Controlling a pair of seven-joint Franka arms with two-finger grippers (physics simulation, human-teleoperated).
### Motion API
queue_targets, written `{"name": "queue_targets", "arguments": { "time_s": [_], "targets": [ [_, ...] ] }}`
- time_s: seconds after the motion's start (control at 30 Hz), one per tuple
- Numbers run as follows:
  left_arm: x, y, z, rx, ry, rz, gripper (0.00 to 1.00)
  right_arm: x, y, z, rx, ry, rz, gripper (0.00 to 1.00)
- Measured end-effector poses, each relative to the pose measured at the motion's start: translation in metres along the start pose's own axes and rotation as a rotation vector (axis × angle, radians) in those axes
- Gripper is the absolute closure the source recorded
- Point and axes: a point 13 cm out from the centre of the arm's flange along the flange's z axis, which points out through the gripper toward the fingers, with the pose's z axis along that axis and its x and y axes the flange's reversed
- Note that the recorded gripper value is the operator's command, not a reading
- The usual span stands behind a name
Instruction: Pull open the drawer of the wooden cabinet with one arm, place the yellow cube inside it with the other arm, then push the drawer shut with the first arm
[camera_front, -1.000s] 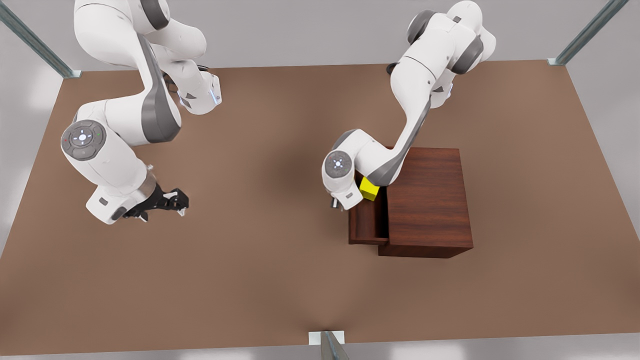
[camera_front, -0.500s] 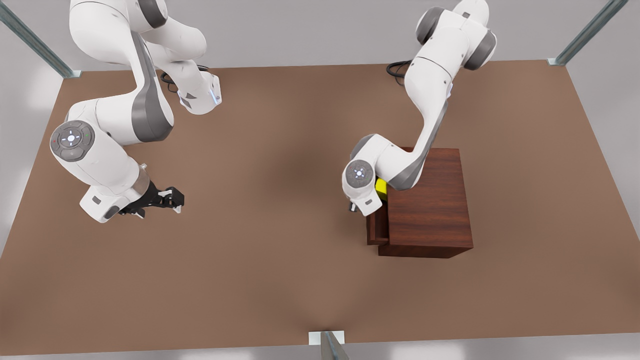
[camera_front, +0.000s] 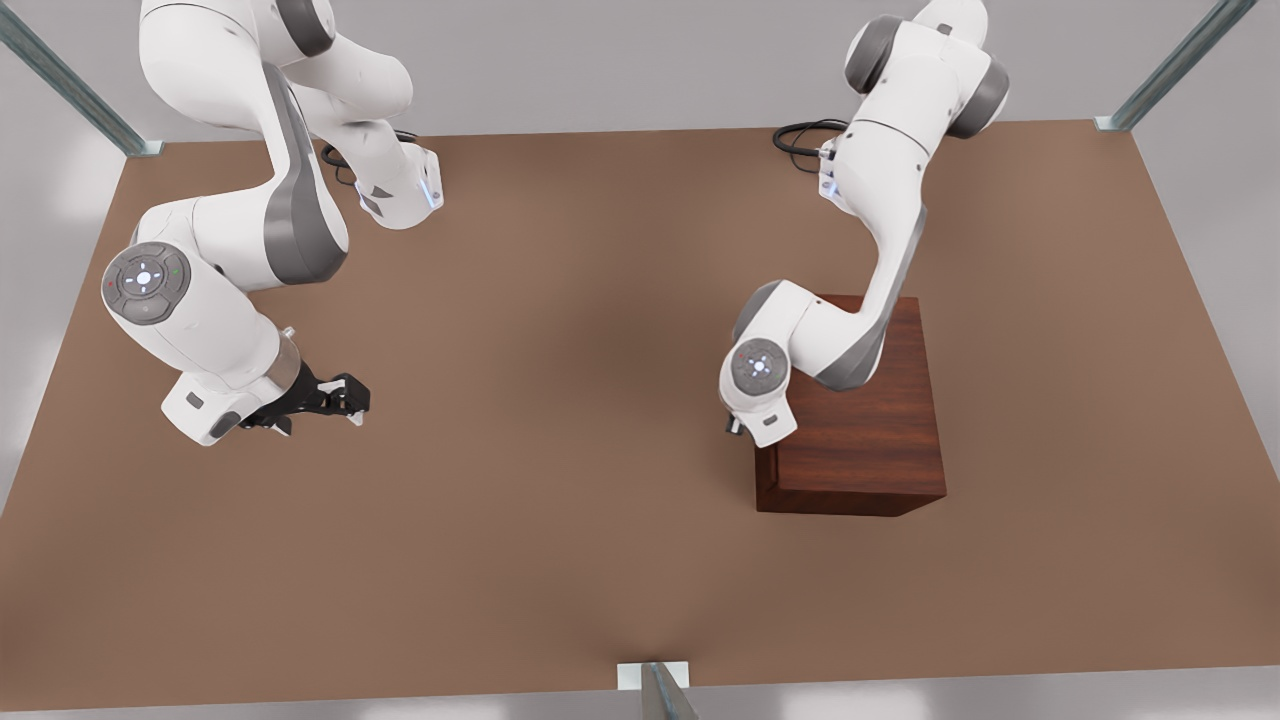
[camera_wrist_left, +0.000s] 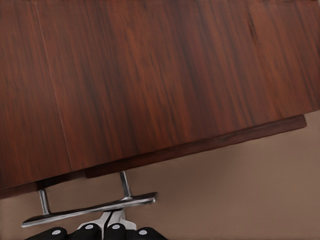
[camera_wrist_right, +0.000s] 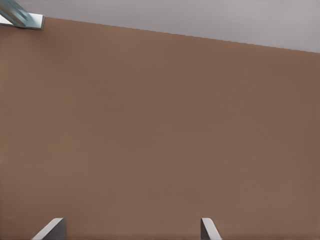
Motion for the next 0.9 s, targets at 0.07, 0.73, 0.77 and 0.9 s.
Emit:
{"name": "queue_targets", "arguments": {
  "time_s": [0.07,0.73,0.77,0.9],
  "targets": [
    [-0.003,0.000,0.000,-0.003,0.001,0.008,0.79,0.000,0.000,0.000,0.000,-0.001,0.000,0.00],
    [-0.278,0.071,-0.265,0.251,0.044,0.173,0.00,-0.001,0.002,-0.001,0.001,-0.004,-0.002,0.00],
    [-0.277,0.081,-0.272,0.249,0.028,0.235,0.00,-0.001,0.002,-0.001,0.001,-0.005,-0.003,0.00],
    [-0.261,0.094,-0.279,0.228,-0.008,0.475,0.00,-0.002,0.002,-0.002,0.001,-0.006,-0.002,0.00]
  ]
}}
